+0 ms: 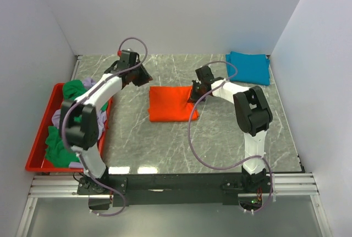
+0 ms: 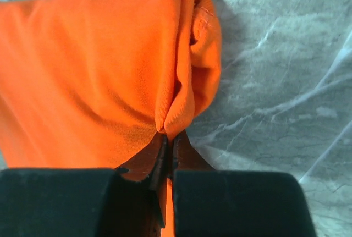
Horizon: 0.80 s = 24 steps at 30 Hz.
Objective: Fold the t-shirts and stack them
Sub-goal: Neatly place the folded tshirt to the corner
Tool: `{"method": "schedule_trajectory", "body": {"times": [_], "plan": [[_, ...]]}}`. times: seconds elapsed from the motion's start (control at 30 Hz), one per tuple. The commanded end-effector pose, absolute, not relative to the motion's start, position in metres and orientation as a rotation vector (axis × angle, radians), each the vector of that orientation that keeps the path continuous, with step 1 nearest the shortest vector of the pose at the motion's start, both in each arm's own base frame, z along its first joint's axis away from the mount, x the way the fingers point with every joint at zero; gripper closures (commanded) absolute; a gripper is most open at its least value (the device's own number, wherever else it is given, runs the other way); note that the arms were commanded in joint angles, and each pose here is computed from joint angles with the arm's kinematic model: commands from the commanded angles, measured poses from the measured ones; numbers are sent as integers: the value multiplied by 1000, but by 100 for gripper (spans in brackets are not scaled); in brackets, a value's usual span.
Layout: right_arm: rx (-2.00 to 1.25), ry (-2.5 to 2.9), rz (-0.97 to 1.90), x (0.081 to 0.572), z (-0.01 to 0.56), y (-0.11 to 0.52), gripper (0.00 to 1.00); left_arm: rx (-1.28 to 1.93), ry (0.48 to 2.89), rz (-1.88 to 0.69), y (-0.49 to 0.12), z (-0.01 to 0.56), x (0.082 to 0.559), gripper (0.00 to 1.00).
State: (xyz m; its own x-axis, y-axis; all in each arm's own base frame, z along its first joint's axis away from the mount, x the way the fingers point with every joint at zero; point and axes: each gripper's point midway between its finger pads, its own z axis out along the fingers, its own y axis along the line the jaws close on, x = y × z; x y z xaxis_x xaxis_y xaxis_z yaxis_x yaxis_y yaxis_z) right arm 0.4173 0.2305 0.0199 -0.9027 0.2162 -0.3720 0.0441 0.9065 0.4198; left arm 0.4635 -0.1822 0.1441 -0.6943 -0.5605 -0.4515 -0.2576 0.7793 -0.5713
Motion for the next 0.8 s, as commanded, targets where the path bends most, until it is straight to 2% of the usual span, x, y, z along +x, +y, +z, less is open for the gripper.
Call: {"method": "schedule_trajectory", "body": {"times": [0.0,0.27,0.43,0.6,0.77], "plan": [[177,2680,356,421,6,210,100,-497,2285,-670,-191,189,427,65],[139,2565,-17,453,28,165,100,-271,2285,-742,-186,197,325,64],[157,2531,-106,477,48,143,100,-155,2295,-707,-169,191,283,63],[87,2460,-295,512,71,115,100,-106,2289,-683,-162,191,271,63],[69,2360,-418,560,98,75,100,-111,2331,-641,-155,165,264,65]]}}
